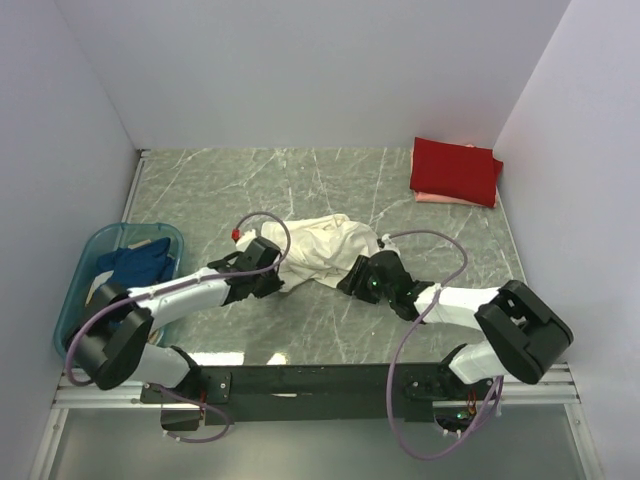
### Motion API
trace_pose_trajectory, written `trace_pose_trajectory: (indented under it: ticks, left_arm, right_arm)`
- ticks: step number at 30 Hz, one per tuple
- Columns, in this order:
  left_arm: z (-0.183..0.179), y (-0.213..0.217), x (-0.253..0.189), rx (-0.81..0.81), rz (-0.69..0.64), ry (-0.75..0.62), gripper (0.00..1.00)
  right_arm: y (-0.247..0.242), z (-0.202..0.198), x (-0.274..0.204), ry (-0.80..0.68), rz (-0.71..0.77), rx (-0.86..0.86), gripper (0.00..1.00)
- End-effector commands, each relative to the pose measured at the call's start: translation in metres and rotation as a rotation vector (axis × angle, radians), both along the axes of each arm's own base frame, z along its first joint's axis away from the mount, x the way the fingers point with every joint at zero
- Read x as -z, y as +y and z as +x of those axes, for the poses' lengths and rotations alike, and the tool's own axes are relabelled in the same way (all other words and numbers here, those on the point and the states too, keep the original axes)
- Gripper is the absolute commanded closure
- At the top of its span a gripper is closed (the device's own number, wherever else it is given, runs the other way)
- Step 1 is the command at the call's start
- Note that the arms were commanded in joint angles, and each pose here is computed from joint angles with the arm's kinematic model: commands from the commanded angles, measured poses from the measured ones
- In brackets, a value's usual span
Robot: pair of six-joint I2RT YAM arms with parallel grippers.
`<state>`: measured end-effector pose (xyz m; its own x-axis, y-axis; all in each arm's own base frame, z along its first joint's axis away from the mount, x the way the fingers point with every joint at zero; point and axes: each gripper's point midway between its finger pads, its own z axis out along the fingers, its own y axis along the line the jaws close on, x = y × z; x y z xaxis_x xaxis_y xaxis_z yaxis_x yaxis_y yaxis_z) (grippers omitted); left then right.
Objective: Fold and stack the t-shirts
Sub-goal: Flatten the tshirt out
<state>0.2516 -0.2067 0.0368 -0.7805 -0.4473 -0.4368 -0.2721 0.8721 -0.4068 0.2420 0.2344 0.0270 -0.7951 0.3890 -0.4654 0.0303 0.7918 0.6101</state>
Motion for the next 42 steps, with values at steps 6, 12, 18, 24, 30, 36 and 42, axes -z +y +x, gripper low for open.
trace_pose_trajectory:
  ticks: [6, 12, 18, 24, 30, 36, 42]
  left_arm:
    - [0.003, -0.002, -0.064, 0.032, -0.068, -0.131, 0.99]
    - [0.003, 0.014, -0.103, 0.015, -0.040, -0.206, 0.99]
    - [0.012, 0.044, -0.169, -0.055, -0.004, -0.331, 1.00]
    - [0.022, 0.087, -0.241, -0.150, -0.005, -0.469, 1.00]
    - [0.025, 0.126, -0.311, -0.253, 0.014, -0.611, 1.00]
    - [0.013, 0.151, -0.372, -0.353, -0.002, -0.737, 1.00]
    - [-0.017, 0.178, -0.425, -0.469, -0.098, -0.903, 1.00]
  right_arm:
    - [0.005, 0.016, 0.011, -0.003, -0.059, 0.049, 0.57]
    - [-0.003, 0.019, -0.011, -0.039, -0.096, 0.057, 1.00]
    - [-0.028, 0.029, -0.091, -0.194, -0.128, 0.093, 1.00]
    - [-0.068, 0.033, -0.178, -0.348, -0.115, 0.151, 1.00]
    - [-0.123, 0.037, -0.247, -0.468, -0.106, 0.239, 1.00]
    - [-0.158, 0.028, -0.308, -0.564, -0.100, 0.330, 1.00]
    - [-0.171, 0.006, -0.375, -0.677, -0.051, 0.396, 1.00]
